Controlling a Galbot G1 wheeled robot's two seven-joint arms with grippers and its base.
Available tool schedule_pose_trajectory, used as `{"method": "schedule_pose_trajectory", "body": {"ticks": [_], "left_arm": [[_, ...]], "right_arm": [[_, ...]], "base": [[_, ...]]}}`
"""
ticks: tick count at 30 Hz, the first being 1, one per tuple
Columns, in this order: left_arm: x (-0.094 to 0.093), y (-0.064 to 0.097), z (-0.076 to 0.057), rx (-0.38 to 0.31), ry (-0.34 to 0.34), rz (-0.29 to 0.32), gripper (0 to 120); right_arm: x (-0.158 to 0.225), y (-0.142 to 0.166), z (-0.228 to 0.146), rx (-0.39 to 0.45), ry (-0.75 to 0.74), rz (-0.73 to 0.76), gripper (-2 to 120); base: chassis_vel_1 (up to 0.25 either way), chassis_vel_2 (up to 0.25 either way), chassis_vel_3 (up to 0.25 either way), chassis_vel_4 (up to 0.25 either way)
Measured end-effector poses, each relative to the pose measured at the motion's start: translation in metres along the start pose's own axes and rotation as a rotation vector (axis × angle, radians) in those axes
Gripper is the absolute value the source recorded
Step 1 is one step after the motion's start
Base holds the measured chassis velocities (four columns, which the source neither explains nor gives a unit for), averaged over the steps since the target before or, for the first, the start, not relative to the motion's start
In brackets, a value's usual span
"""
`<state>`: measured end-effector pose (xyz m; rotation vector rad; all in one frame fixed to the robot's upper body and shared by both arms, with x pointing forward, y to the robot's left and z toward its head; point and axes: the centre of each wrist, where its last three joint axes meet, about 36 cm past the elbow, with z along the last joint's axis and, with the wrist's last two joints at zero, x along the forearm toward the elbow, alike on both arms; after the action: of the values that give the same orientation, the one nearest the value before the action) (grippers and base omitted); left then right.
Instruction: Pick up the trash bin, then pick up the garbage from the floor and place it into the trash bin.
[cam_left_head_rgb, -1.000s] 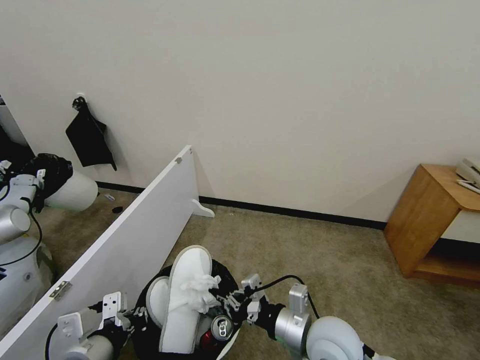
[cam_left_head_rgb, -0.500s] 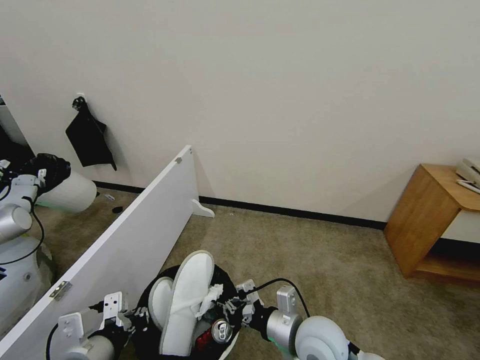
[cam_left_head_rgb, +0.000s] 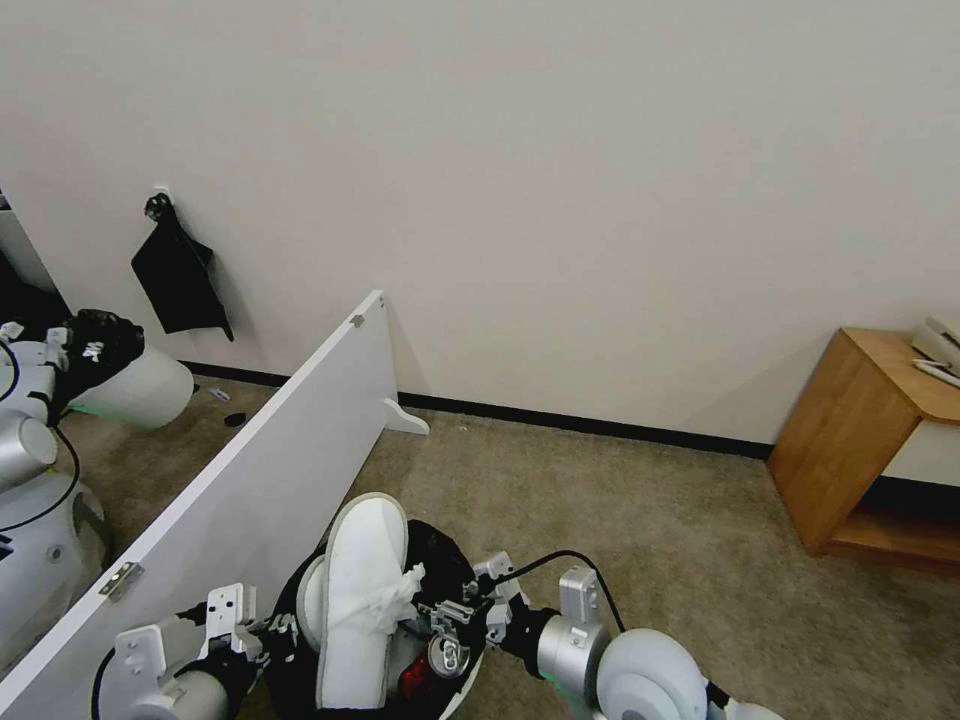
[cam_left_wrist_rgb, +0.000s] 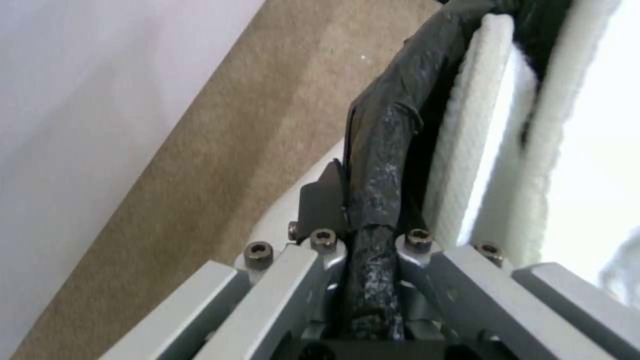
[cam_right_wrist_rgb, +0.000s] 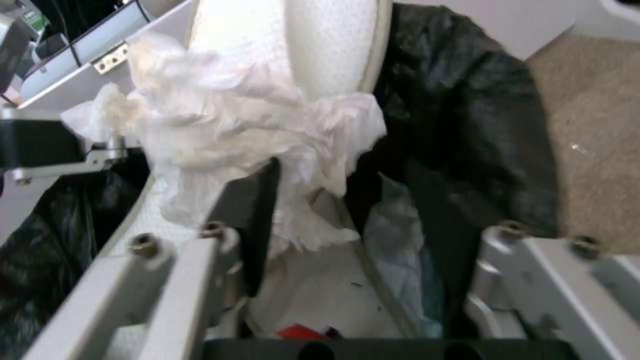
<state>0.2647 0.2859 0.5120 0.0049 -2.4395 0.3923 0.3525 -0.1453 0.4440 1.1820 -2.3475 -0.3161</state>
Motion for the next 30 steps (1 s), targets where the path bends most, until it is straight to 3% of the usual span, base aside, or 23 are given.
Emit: {"method": "schedule_pose_trajectory", "body": {"ticks": [3,5,9,12,30], "left_arm": [[0.000,0.000,-0.001,0.003,-0.001,0.002,2],[0.001,0.001,-0.002,0.004,-0.004,0.001,2],[0.002,0.002,-0.003,0.004,-0.008,-0.003,2],[0.003,0.004,-0.005,0.005,-0.015,-0.011,2],[0.003,0.006,-0.005,0.010,-0.019,-0.023,2]], "right_arm": [[0.005,0.002,-0.001,0.012,-0.007,-0.006,63],[0.011,0.003,-0.003,0.035,-0.021,-0.009,78],[0.022,0.005,-0.010,0.066,-0.050,-0.016,90],[0.033,0.007,-0.020,0.138,-0.107,-0.031,99],[0.068,0.006,-0.038,0.246,-0.239,-0.028,100]], "base": [[0.000,0.000,0.000,0.000],[0.000,0.000,0.000,0.000],[0.000,0.000,0.000,0.000],[0.000,0.000,0.000,0.000],[0.000,0.000,0.000,0.000]]}}
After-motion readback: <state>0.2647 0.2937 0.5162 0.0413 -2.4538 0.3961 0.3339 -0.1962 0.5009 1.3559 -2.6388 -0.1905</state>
